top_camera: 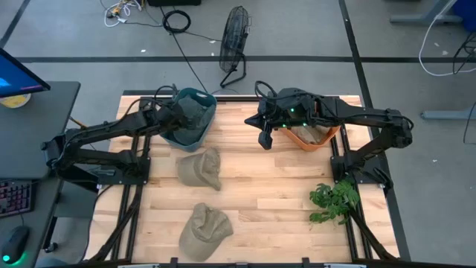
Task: Pick & Place hat
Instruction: Put the top brown cap into the orange bin
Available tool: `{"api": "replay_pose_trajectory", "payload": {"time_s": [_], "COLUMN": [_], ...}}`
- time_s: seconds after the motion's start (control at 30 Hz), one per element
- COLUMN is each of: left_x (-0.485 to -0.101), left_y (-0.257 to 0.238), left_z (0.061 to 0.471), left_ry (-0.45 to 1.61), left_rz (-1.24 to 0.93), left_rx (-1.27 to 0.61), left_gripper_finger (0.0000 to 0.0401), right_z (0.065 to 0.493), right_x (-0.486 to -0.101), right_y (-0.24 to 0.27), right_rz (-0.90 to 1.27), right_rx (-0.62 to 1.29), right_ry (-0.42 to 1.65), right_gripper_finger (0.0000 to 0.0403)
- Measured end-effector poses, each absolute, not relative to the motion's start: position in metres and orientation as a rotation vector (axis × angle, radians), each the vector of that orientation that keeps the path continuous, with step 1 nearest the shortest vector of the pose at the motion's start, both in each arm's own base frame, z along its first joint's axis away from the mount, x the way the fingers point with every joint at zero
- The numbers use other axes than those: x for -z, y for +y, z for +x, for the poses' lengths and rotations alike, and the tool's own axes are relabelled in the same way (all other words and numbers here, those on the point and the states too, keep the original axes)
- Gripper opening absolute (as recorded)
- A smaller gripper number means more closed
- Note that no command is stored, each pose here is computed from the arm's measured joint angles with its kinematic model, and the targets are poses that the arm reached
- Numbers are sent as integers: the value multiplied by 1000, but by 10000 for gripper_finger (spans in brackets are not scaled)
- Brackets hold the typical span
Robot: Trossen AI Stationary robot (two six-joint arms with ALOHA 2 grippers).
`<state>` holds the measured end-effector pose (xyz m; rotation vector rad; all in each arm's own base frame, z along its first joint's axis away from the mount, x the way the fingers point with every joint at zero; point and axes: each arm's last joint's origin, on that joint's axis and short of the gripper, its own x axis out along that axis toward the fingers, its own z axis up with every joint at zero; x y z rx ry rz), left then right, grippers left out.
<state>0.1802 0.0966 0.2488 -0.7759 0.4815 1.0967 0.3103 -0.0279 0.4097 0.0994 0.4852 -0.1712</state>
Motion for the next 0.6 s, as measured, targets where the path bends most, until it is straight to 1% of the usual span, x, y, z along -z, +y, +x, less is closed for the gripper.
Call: {"api": "replay_pose_trajectory", "payload": {"time_s": [0.2, 0.4, 0.5, 0.6], "left_x": [-246, -238, -244, -258], "left_y": [95, 90, 86, 78], "left_z": [177, 167, 172, 179], "left_ry": [521, 646, 590, 458], "left_rz": [-799, -821, -836, -862], "left_rx": [-1117, -1166, -1103, -965], "left_gripper_finger": [1, 1, 1, 1], "right_z": [310, 307, 304, 296], "right_x": [-410, -413, -416, -422], "right_y": [-27, -24, -20, -15], "right_rz": [100, 97, 94, 91], "right_rx": [162, 159, 141, 126], "right_ry": [485, 473, 467, 448], "right_gripper_finger": [0, 0, 0, 0]}}
